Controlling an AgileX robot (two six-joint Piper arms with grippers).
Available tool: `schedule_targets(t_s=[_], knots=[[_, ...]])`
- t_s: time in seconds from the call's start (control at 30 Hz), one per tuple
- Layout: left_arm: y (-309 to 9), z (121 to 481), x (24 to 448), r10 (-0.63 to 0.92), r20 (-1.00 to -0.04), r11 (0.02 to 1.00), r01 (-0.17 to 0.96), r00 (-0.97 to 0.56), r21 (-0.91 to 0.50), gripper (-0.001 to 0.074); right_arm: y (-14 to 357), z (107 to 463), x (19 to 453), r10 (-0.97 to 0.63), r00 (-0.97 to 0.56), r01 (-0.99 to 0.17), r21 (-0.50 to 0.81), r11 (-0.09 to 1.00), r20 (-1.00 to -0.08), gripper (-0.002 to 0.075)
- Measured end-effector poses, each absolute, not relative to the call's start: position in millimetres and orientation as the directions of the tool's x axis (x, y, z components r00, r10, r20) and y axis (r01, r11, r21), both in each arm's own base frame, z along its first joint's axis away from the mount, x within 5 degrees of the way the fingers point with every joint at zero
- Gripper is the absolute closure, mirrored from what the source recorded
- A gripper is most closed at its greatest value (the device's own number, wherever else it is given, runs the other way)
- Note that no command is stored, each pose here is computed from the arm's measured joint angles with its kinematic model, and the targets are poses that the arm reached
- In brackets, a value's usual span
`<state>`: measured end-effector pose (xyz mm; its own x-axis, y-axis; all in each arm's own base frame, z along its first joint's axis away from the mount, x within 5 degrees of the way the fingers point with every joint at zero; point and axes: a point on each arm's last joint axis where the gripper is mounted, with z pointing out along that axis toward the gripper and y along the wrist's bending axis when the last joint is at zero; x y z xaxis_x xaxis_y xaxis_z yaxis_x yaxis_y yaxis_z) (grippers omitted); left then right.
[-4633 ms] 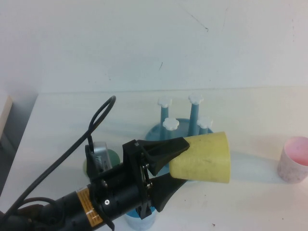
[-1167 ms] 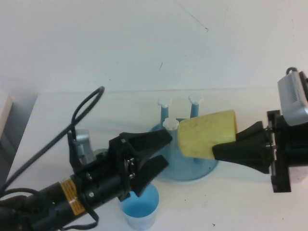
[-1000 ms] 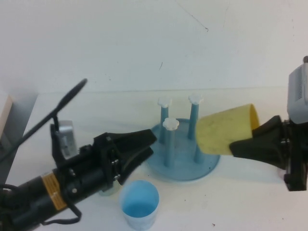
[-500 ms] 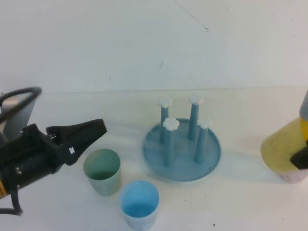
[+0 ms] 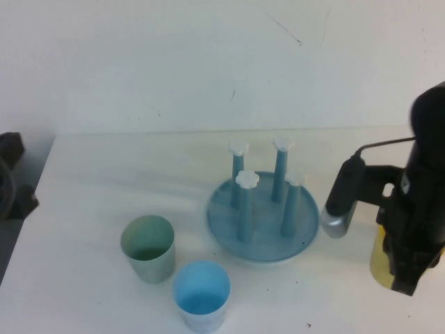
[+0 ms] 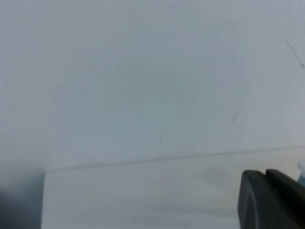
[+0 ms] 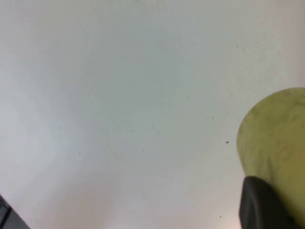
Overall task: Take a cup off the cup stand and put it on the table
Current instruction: Place the cup on the table
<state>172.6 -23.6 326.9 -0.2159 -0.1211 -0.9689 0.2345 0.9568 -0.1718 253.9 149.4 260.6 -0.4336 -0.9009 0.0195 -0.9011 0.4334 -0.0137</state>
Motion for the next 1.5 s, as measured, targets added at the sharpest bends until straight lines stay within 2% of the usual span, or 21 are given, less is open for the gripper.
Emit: schedule_targets(t_s=[0.17, 0.33, 0.53, 0.6, 0.8, 0.87, 1.07, 1.27, 1.5], knots=[[-17.2, 330.0, 159.7, -0.131, -0.979, 0.972, 0.173, -0.156, -0.157, 0.0736, 154.8, 227.1, 270.4, -0.884, -0.454, -0.890, -0.003, 0.456, 0.109, 0.0707], [-16.3, 332.3, 155.2, -0.129, -0.982, 0.974, 0.166, -0.134, -0.151, 0.0736, 160.1, 208.9, 279.7, -0.876, -0.469, -0.882, -0.009, 0.471, 0.107, 0.0707], [-16.3, 332.3, 155.2, -0.128, -0.983, 0.975, 0.166, -0.134, -0.150, 0.0736, 164.7, 204.0, 286.7, -0.878, -0.476, -0.879, -0.040, 0.475, 0.049, 0.0702], [-16.3, 332.3, 155.2, -0.128, -0.983, 0.975, 0.166, -0.134, -0.150, 0.0736, 165.6, 203.2, 287.4, -0.878, -0.478, -0.878, -0.040, 0.476, 0.040, 0.0683], [-16.3, 332.3, 155.2, -0.128, -0.983, 0.975, 0.166, -0.134, -0.150, 0.0736, 167.5, 201.4, 289.2, -0.876, -0.482, -0.876, -0.042, 0.481, 0.021, 0.0527], [-16.3, 332.3, 155.2, -0.128, -0.983, 0.975, 0.166, -0.134, -0.150, 0.0736, 167.6, 201.4, 289.3, -0.876, -0.482, -0.876, -0.043, 0.481, 0.019, 0.0496], [-15.8, 331.7, 155.3, -0.111, -0.985, 0.978, 0.164, -0.131, -0.132, 0.0736, 171.2, 219.6, 291.6, -0.863, -0.505, -0.863, -0.023, 0.504, 0.010, 0.0473], [-15.7, 331.7, 155.3, -0.087, -0.988, 0.980, 0.165, -0.127, -0.108, 0.0713, 168.9, 267.7, 273.1, -0.838, -0.529, -0.845, -0.004, 0.534, -0.134, 0.0472], [-19.9, 331.4, 152.0, -0.085, -0.988, 0.971, 0.211, -0.132, -0.112, 0.0698, 151.2, 328.5, 239.6, -0.794, -0.483, -0.830, -0.098, 0.550, -0.369, 0.0472]])
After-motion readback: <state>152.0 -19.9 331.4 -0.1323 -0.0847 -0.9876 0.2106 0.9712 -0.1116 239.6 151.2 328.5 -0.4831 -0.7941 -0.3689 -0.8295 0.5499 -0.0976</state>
